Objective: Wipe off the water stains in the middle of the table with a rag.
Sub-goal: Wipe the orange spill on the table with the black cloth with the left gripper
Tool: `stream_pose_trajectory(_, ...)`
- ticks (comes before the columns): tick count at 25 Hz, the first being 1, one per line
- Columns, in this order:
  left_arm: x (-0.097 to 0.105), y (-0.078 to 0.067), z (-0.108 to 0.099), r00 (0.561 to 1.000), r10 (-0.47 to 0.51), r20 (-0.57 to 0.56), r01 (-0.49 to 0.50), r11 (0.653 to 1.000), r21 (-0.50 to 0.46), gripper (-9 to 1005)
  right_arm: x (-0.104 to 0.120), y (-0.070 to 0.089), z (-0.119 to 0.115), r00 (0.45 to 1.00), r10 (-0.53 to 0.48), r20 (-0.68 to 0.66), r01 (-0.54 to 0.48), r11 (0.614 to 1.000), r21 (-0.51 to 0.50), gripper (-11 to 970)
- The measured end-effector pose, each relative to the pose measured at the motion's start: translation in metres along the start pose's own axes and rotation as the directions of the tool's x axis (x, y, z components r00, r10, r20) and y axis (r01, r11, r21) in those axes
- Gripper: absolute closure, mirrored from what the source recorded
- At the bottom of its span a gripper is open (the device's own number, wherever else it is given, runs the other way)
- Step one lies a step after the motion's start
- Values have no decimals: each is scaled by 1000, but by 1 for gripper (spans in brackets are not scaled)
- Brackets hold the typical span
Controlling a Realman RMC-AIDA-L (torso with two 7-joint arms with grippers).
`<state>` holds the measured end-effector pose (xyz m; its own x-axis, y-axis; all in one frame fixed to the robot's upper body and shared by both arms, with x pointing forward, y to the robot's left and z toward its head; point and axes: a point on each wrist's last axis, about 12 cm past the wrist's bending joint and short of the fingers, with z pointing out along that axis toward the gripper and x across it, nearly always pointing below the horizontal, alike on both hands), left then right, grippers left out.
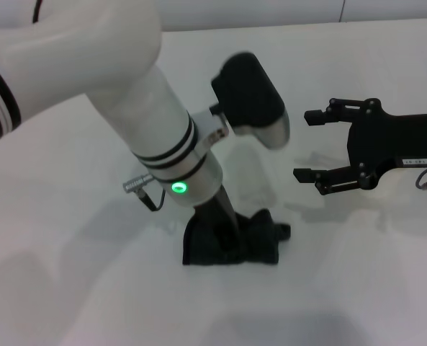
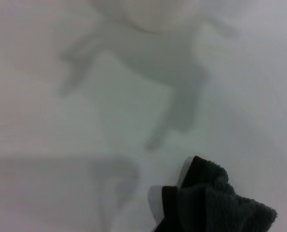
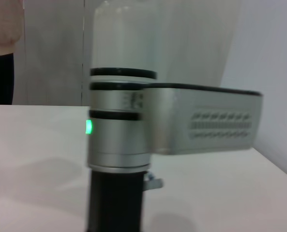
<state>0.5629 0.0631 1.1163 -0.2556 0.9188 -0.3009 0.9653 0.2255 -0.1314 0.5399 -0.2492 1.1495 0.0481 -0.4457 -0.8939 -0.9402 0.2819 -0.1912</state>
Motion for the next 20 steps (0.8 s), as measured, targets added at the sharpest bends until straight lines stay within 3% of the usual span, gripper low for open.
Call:
stream_pose_trajectory(2,1,-5,2,999,46,-18,-46,999,19,898,0,0,0,1000,1,0,-1,1000,1,90)
stream_pose_trajectory(5,3,-3,3,999,38,-28,-37,999,8,898,0,0,0,1000,1,0,-1,1000,1,90)
stream_pose_trajectory(11,11,23,-4,989,-145,3,144,985,-97,899,-1,-1,0,1000,-1,1,1,1000,3,89)
stream_pose_trajectory(16,21,52,-20,923,-370,105,382,914,-139,912,-1,-1,0,1000,-2,2,2,1000,3,89)
stream_pose_trajectory(20,30,66,-30,864,-479,155,500,850,-162,912,-1,-1,0,1000,-3,2,3,1000,3,89)
